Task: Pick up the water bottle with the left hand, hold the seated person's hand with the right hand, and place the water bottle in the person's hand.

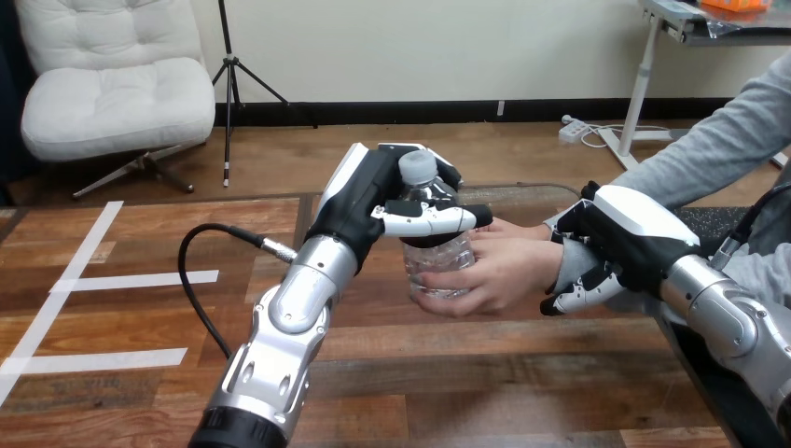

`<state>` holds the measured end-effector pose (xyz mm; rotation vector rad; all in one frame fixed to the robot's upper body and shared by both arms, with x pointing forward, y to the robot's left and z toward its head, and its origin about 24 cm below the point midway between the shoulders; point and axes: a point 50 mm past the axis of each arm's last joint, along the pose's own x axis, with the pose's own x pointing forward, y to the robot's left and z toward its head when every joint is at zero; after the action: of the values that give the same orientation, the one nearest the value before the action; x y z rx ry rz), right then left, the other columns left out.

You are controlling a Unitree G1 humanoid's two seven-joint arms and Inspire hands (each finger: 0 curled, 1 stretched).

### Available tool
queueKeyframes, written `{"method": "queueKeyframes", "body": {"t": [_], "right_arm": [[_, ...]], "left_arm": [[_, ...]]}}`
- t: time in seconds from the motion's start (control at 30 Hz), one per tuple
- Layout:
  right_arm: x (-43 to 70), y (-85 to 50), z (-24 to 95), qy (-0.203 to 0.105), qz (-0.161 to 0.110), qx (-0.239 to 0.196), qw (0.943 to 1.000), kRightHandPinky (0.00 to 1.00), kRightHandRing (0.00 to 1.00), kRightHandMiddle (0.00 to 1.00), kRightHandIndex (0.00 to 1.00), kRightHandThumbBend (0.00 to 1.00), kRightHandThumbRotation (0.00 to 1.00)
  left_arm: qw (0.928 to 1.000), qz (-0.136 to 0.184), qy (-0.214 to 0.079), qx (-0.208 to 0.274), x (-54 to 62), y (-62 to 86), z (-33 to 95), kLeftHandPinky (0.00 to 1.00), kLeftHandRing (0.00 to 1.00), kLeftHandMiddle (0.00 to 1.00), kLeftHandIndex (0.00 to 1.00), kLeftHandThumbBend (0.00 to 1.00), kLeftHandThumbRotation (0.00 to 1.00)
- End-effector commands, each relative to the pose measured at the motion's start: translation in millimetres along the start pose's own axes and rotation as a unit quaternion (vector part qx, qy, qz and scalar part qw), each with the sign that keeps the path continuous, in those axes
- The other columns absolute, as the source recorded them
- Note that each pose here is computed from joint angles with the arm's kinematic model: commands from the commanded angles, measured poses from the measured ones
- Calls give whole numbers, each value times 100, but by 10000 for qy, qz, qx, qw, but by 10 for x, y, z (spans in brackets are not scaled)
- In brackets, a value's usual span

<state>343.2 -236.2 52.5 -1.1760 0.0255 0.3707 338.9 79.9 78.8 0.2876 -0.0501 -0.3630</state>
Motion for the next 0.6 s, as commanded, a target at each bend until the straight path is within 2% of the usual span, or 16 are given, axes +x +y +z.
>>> {"method": "queueKeyframes", "body": {"t": [0.0,0.57], "right_arm": [[69,-93,142,-276,-350,157,9989,23,28,33,36,75,0],[65,-90,130,-250,-335,145,9990,24,28,34,36,74,0]], "left_arm": [[9976,-93,-685,-96,84,-45,393,32,39,43,41,73,0],[9975,-160,-664,-174,54,-62,392,33,41,43,41,72,0]]}}
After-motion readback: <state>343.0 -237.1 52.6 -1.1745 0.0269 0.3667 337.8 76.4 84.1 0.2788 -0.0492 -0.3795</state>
